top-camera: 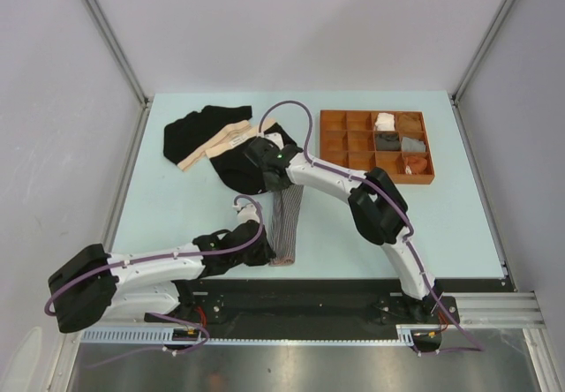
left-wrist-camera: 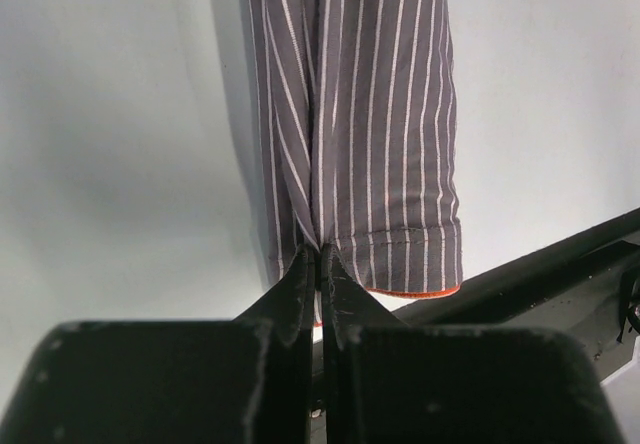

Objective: Roll the underwear
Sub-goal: Fold the underwear at the center of the board.

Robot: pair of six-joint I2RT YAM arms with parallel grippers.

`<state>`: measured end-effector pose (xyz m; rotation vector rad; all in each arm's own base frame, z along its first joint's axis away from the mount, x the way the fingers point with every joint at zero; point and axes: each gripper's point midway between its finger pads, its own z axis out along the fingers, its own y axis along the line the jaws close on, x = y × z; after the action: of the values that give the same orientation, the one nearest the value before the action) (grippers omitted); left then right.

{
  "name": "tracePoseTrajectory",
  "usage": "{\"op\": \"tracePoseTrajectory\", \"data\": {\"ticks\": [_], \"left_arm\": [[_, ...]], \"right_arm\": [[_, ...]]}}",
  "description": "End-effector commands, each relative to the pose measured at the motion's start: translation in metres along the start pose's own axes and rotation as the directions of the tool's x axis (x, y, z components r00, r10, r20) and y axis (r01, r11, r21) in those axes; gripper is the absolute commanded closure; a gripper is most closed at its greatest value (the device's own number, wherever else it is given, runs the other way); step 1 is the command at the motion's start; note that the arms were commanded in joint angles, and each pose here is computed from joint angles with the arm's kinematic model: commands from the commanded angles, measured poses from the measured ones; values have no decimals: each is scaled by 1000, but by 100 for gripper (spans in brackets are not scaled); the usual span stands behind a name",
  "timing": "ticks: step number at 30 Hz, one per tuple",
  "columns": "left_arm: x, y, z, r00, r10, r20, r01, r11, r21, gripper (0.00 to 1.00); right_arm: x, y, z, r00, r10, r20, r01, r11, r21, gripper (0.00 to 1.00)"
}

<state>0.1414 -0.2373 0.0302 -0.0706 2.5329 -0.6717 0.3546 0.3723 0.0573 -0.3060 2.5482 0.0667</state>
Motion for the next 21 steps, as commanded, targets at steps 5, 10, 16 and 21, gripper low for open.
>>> {"op": "tracePoseTrajectory", "data": {"ticks": [5,10,16,21], "left_arm": [[11,10,1,999,-6,-40,4,999,-34,100],[-1,8,-6,1000,-1,10,1,1000,-31,92],[-20,-1,-20,997,-5,77,6,1000,-7,56],[-29,2,-29,995,-5,96,9,999,-37,36]], "right_arm": [[-27,20,-2,999,-3,47,8,996,-93,55],[-66,21,-46,993,43,112,-19,978,-207,31],[-79,-8,-100,981,104,163,-59,964,-259,23],[-27,-26,-129,976,201,86,-155,915,-373,22]]}}
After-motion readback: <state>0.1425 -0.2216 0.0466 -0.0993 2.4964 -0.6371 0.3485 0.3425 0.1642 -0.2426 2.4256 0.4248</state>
